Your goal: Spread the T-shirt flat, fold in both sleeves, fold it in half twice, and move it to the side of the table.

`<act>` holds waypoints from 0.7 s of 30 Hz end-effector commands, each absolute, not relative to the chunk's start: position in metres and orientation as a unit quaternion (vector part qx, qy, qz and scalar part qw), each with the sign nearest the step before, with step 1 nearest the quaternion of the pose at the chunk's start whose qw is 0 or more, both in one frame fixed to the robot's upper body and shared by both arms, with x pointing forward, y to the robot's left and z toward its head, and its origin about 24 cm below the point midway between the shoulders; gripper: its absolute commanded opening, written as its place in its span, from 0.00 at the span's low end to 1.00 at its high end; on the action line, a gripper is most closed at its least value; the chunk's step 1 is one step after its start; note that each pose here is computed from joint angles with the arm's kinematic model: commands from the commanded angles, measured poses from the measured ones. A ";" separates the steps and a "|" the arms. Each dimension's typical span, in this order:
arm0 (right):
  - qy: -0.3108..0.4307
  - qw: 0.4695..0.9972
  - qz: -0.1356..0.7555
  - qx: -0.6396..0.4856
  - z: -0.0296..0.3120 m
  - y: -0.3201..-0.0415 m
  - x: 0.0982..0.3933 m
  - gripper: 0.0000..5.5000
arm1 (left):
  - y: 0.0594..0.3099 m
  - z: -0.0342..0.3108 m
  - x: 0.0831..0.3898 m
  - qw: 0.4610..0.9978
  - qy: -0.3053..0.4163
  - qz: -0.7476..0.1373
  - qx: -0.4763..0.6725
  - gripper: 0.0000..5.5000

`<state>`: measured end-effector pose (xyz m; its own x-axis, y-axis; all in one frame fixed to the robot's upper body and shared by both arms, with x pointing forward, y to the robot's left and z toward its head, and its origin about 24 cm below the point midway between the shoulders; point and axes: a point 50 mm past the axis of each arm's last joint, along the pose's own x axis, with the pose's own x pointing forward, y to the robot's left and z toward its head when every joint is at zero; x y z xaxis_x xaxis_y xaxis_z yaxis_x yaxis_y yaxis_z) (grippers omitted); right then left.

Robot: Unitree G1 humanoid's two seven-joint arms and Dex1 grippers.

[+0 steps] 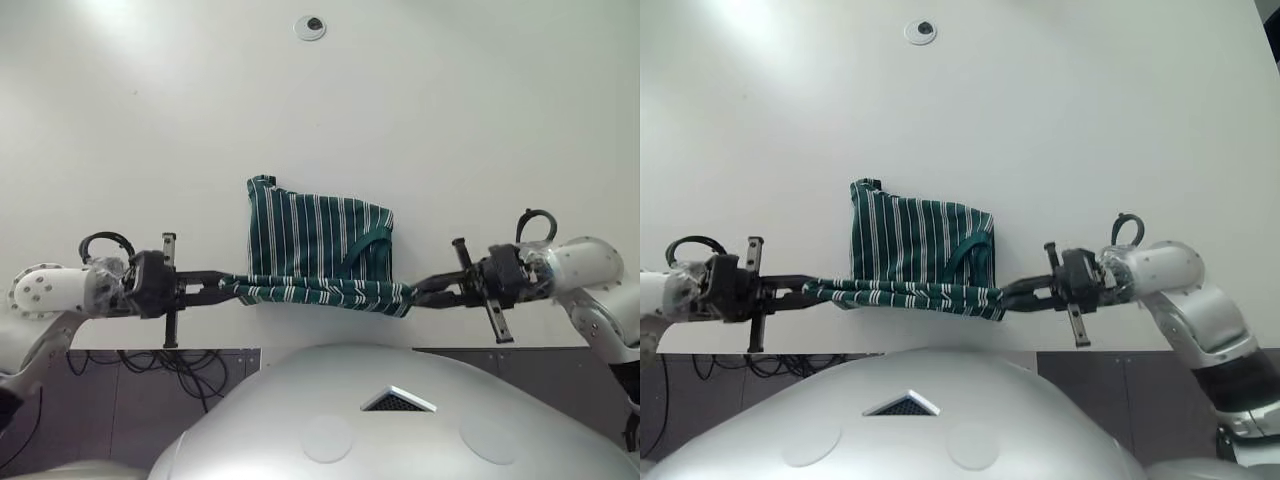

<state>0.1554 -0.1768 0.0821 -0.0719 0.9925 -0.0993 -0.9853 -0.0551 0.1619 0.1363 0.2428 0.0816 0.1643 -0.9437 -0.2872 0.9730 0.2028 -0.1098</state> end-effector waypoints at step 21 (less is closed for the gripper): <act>0.144 0.805 0.574 -0.027 0.029 -0.168 0.236 0.13 | 0.251 0.038 0.226 0.864 0.151 -0.464 0.122 0.19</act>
<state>0.2292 -0.1688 0.0278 0.2685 0.9246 -0.2703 -0.9397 0.3132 0.1377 0.2147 0.2502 0.0288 0.4677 -0.7831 -0.4099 0.8713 0.4864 0.0650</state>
